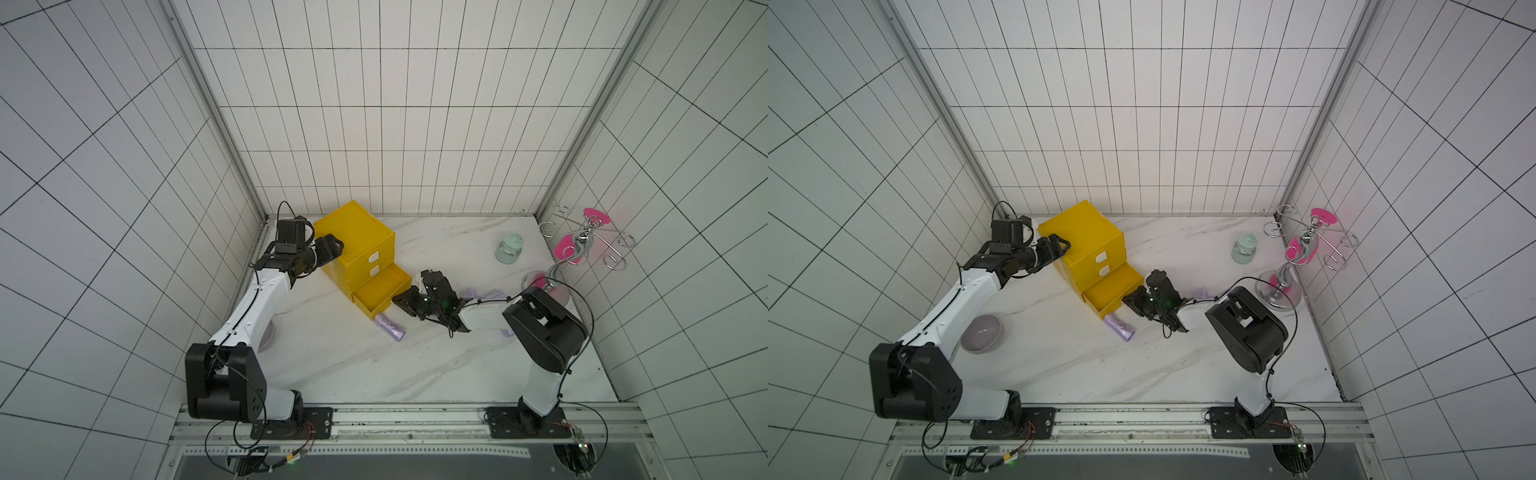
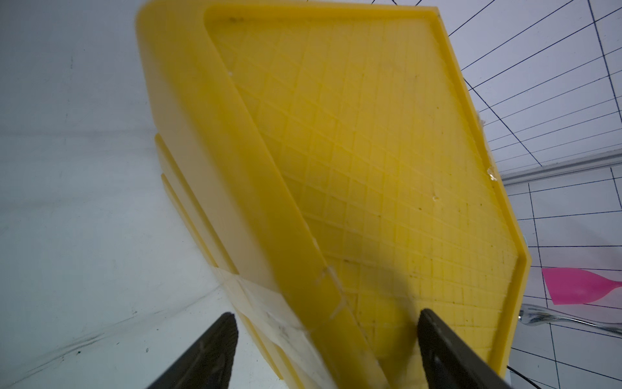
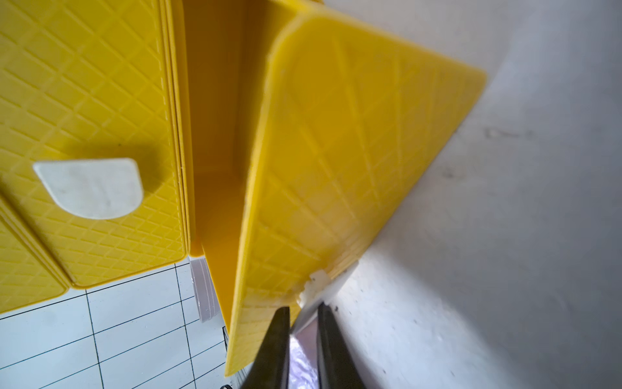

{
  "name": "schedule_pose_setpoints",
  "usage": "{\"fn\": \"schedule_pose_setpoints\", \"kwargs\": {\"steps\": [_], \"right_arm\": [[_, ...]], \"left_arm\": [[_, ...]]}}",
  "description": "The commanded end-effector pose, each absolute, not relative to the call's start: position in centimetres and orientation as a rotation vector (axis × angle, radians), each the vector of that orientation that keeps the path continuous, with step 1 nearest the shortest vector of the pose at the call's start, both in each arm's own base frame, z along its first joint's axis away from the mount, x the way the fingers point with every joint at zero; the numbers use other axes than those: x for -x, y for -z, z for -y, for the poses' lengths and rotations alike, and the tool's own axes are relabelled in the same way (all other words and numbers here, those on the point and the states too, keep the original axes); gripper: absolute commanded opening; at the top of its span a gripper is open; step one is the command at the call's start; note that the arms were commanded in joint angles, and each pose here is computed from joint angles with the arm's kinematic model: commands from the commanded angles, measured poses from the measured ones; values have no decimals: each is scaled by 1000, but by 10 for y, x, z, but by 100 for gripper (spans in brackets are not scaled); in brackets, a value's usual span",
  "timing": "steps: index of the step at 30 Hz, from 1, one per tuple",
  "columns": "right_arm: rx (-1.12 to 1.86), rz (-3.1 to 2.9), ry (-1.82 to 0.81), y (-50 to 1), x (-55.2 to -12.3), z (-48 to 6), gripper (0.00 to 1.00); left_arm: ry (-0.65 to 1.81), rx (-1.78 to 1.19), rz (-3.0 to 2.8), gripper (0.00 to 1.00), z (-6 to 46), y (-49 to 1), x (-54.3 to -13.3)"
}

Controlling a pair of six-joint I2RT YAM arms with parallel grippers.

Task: Sort the rolls of trash bags by color and place them into the drawer
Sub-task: Open the drawer in the storage box, then pick up the roll of trash bags from the center of the board.

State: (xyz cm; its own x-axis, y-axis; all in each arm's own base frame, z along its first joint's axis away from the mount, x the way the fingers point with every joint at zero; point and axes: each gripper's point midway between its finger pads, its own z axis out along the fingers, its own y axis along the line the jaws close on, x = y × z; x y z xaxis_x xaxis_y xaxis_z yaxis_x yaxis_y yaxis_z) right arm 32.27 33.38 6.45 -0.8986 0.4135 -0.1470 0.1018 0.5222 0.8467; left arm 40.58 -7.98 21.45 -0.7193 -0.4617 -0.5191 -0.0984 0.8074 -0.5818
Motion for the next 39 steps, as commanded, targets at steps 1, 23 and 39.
{"fn": "schedule_pose_setpoints", "kwargs": {"steps": [1,23,39], "right_arm": [[-430,-2468,-1236,-53,-310,-314,18],[-148,-2469,-1057,-99,-290,-290,51],[619,-2557,-678,-90,-213,-298,64]], "left_arm": [[642,466,-2396,82,71,-188,-393],[643,447,-2354,83,69,-214,-389],[876,450,-2343,85,83,-222,-293]]}}
